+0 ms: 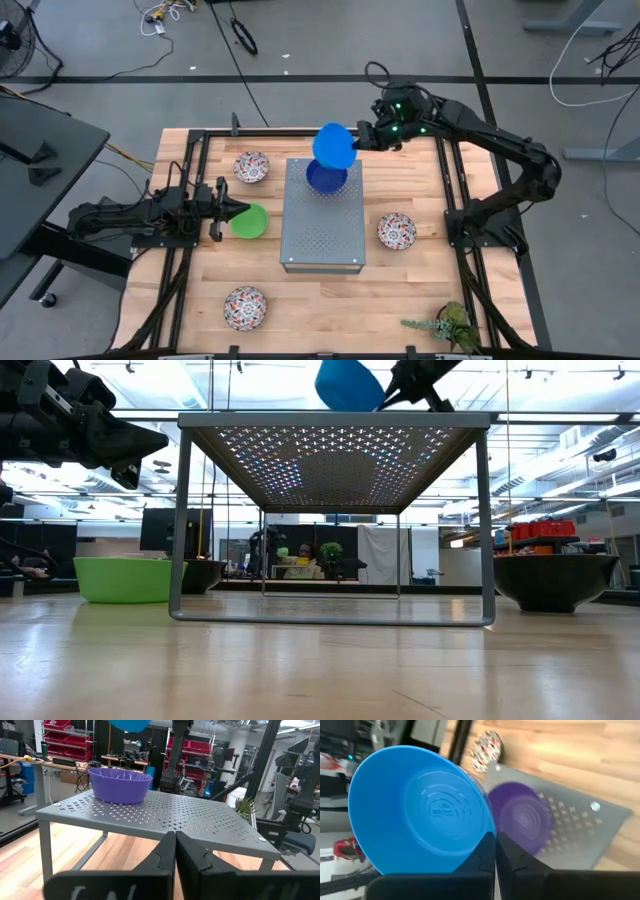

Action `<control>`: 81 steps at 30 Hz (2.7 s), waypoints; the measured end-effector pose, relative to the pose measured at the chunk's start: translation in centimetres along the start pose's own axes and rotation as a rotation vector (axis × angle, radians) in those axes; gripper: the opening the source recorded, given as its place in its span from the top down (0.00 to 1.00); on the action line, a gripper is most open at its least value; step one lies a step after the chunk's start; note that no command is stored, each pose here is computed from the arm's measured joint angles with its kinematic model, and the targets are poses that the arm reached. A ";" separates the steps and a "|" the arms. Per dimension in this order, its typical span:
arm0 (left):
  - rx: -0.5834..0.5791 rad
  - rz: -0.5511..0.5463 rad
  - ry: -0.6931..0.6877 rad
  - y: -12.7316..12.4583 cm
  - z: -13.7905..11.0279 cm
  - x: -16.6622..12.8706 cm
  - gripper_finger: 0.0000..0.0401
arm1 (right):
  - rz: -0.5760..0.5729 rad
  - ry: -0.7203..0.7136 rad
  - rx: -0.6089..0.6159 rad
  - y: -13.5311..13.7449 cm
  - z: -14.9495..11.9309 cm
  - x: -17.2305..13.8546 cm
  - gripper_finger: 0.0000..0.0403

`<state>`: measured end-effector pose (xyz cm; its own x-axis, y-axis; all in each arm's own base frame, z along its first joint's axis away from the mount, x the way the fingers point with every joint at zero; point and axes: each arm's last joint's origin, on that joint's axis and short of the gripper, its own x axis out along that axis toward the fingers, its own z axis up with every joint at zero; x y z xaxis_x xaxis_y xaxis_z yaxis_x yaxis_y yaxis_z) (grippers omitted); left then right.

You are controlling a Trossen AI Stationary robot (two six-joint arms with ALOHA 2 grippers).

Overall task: Pick & Place Mini bowls
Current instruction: Stack the light blue bowl on top of the dark blue bowl on the shelf

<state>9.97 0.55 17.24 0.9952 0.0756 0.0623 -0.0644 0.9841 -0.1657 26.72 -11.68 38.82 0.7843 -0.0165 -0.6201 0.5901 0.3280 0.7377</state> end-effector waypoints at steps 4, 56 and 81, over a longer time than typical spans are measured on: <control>0.000 0.000 0.000 0.0 0.0 0.0 0.97 | -0.050 0.043 0.020 -0.5 -0.1 0.9 1.00; 0.000 0.000 -0.001 0.0 0.0 0.0 0.97 | -0.128 0.132 0.075 -2.0 0.8 5.7 0.95; 0.000 -0.001 -0.001 0.0 0.0 0.0 0.97 | -0.159 0.186 0.074 -2.4 0.4 5.6 0.88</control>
<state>9.97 0.54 17.25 0.9952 0.0750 0.0631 -0.0637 0.9841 -0.1657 29.77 -12.95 33.75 0.6359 0.1140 -0.7633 0.7210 0.2650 0.6403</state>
